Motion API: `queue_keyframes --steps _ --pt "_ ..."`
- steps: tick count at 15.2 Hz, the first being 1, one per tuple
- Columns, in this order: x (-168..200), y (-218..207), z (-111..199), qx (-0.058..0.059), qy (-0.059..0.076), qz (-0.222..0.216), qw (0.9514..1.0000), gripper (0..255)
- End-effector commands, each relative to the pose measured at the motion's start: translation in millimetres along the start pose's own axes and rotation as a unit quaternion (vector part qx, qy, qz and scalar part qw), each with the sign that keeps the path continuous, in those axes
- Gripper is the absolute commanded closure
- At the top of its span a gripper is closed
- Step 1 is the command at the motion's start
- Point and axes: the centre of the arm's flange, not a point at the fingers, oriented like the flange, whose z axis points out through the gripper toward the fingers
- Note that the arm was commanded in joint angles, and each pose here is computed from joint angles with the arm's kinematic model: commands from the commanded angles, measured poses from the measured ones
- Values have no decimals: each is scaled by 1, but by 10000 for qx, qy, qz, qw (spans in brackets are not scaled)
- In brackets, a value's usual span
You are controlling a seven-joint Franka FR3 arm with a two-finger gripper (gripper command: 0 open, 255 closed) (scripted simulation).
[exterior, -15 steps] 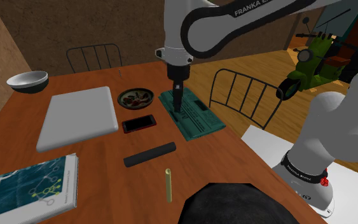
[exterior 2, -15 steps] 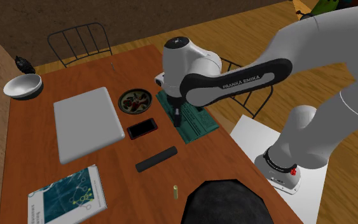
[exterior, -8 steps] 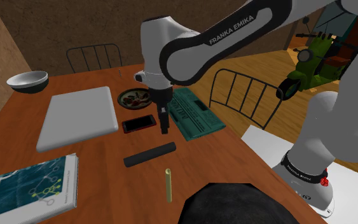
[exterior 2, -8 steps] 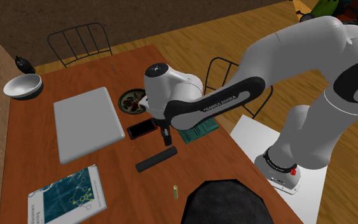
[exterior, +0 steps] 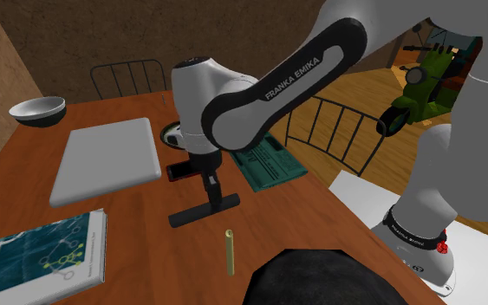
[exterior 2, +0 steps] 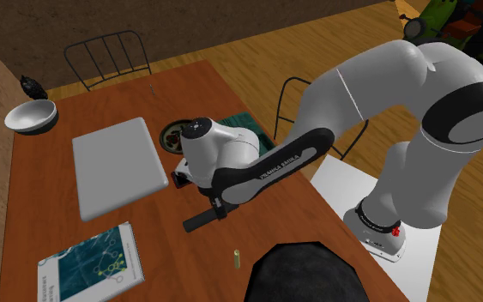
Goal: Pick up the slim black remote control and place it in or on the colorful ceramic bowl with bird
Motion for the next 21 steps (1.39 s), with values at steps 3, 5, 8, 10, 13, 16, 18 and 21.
queue_keyframes --steps 3,5,8,10,13,16,18,21 --pt "2 -1 21 1 1 -16 10000 0" --pt "2 -1 29 1 2 -16 10000 0" --pt "2 -1 29 1 1 -16 10000 0" --pt "2 -1 29 1 1 -16 10000 0" --pt "2 -1 29 1 1 -16 10000 255" --pt "1 -1 29 1 1 -15 10000 255" --pt "1 -2 29 1 2 -15 10000 255" --pt "1 -2 29 2 2 -15 10000 255"
